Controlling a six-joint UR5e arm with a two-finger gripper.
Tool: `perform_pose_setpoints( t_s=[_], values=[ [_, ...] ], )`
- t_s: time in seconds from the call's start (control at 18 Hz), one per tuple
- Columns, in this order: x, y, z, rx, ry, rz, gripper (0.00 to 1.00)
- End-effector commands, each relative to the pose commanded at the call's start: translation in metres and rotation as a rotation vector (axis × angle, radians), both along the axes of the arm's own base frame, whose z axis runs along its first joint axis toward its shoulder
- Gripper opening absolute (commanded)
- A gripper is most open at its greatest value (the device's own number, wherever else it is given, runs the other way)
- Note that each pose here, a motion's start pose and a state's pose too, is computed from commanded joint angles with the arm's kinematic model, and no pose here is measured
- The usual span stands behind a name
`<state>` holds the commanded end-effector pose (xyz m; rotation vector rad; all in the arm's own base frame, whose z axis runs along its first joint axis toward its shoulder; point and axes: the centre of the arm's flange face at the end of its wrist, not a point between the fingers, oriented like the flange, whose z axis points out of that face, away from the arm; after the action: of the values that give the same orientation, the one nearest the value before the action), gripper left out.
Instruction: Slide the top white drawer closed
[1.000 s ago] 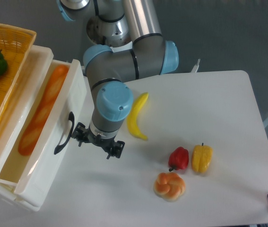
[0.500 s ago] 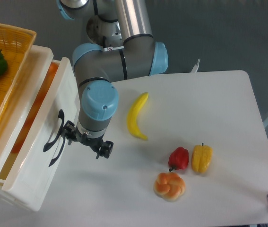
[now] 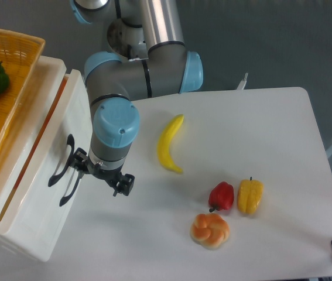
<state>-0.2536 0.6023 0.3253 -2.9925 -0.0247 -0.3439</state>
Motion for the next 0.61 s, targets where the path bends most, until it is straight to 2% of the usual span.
perform_pose_setpoints(
  t_s=[0.61],
  values=[
    [0.0027, 0.0009, -0.0005, 0.001, -0.008, 0.006, 1.00]
  ],
)
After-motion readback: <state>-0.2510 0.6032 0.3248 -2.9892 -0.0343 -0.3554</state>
